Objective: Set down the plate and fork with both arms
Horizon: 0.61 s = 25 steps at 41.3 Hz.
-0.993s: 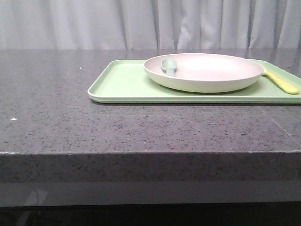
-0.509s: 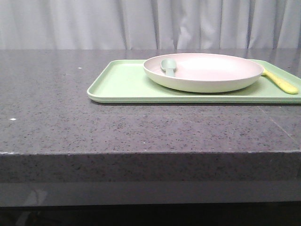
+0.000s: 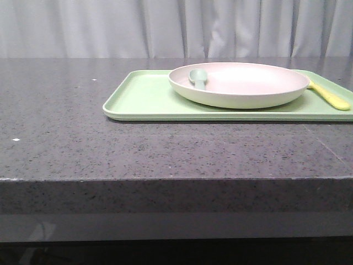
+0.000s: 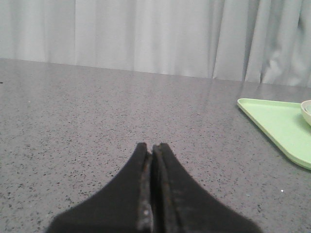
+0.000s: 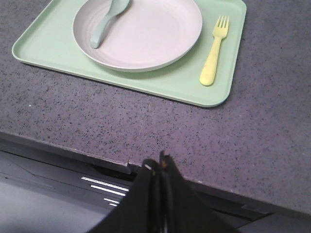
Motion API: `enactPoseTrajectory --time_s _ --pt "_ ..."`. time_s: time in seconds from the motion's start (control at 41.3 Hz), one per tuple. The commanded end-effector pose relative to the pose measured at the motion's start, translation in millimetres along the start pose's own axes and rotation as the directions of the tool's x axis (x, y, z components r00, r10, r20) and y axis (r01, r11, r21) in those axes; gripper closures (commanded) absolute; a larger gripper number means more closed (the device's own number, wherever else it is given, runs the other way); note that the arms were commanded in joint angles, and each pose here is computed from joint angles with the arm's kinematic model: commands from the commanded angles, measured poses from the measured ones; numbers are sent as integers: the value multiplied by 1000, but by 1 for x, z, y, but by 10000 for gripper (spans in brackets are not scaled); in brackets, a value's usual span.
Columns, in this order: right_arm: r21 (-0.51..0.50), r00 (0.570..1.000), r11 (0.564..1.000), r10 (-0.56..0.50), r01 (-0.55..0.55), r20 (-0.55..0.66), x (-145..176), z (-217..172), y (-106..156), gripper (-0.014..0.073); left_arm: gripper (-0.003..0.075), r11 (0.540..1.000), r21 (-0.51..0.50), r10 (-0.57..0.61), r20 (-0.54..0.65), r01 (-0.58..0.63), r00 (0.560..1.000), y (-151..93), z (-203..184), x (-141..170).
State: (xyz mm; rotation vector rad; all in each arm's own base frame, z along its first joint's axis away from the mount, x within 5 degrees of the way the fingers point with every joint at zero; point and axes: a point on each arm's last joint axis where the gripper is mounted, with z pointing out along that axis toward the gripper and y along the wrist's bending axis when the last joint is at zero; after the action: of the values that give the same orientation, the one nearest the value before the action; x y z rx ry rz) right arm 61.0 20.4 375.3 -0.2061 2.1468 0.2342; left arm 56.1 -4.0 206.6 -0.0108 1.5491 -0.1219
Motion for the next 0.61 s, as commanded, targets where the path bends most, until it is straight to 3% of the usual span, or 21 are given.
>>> enactPoseTrajectory --time_s 0.0,0.218,0.291,0.412,0.581 --pt "6 997 1000 -12 11 74 -10 -4 0 683 740 1000 15 -12 101 11 995 -1 -2 -6" --pt "6 997 1000 -12 11 74 -10 -4 0 683 741 1000 15 -12 101 11 995 -1 -2 -6" --pt "47 995 998 -36 32 96 -6 -3 -4 683 741 1000 15 -12 101 11 995 -1 -2 -6" --pt "100 978 995 -35 14 205 12 8 -10 683 741 1000 15 -12 101 11 995 -1 -2 -6" --pt "166 920 986 -37 -30 389 56 35 -20 683 741 1000 15 -12 101 11 995 -1 -2 -6"
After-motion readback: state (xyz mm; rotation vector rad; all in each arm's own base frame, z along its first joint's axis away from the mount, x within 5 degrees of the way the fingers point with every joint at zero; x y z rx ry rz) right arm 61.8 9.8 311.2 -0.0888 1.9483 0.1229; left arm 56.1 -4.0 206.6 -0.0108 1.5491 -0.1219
